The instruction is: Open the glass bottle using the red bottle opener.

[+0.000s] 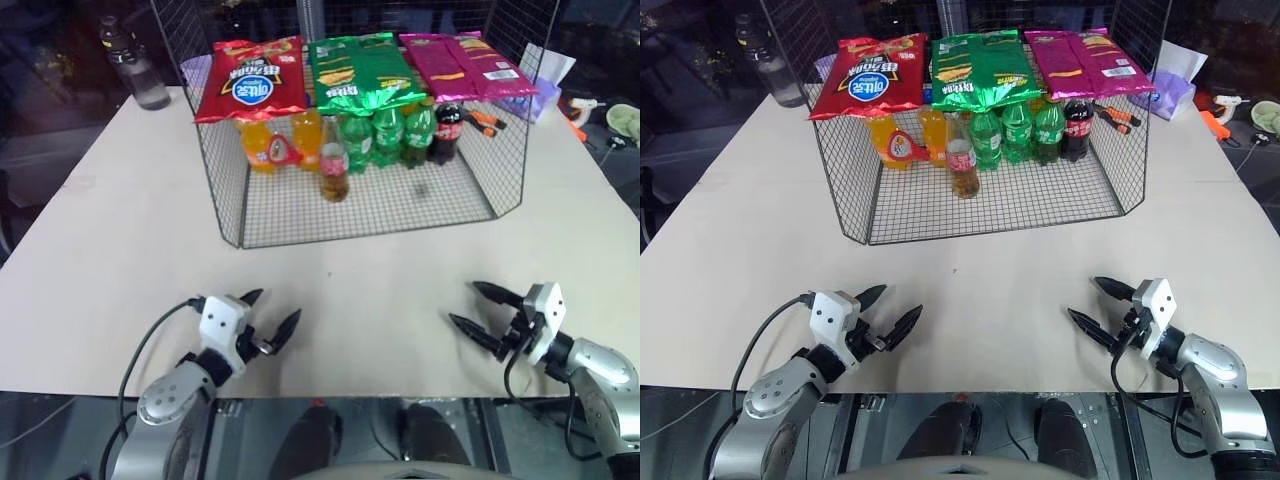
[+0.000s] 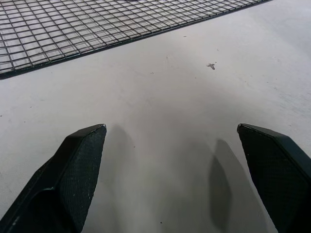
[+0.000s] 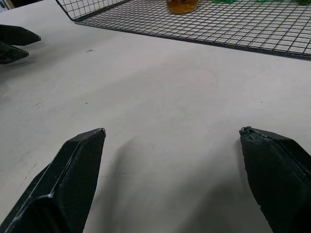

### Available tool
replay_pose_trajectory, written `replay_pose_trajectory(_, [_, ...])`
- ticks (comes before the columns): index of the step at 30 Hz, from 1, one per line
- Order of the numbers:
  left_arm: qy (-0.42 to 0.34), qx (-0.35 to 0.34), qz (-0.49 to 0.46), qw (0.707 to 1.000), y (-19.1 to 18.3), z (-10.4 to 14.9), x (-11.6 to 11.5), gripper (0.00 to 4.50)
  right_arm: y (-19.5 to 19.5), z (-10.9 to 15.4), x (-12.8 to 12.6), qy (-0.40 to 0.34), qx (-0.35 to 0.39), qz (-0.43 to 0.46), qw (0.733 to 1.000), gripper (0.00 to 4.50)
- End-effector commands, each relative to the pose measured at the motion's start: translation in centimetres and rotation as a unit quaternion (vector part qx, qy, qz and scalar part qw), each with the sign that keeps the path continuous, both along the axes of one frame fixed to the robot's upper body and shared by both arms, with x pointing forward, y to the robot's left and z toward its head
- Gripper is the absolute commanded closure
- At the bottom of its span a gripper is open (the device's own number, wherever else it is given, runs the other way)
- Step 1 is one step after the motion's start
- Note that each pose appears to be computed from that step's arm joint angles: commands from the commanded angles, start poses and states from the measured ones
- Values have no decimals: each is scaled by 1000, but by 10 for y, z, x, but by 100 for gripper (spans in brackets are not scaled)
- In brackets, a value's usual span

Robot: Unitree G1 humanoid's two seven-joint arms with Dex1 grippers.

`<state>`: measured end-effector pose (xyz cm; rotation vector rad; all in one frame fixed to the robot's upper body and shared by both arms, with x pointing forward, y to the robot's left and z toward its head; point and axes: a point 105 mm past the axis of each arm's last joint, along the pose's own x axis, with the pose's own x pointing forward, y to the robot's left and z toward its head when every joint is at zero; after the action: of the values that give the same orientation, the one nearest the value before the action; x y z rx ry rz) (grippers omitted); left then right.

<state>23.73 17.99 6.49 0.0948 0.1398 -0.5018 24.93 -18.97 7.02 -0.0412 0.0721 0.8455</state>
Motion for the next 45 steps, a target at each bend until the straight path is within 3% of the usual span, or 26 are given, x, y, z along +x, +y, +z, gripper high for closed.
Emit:
replay_pose_trajectory(1, [-33,18,-1,999,1,12,2,0,-2,11,1,-22,-2,0,1000,3])
replay_pose_trajectory(22, [-56,-7,8,998,4,20,17,0,6,16,1,-34,0,5,999,3])
replay_pose_trajectory(28, [-90,-5,21,996,6,41,44,0,24,41,-2,-56,33,52,997,3])
replay_pose_trajectory(32, [-136,0,36,990,9,69,83,0,47,75,-5,-88,85,96,988,3])
replay_pose_trajectory(37, [-182,-18,56,982,9,108,111,0,59,97,1,-119,93,102,983,3])
replay_pose_trajectory(41, [-211,-52,76,973,10,136,133,0,64,107,4,-136,96,97,981,3])
replay_pose_trajectory(45, [-220,-60,81,970,10,146,151,0,66,108,7,-139,95,93,981,3])
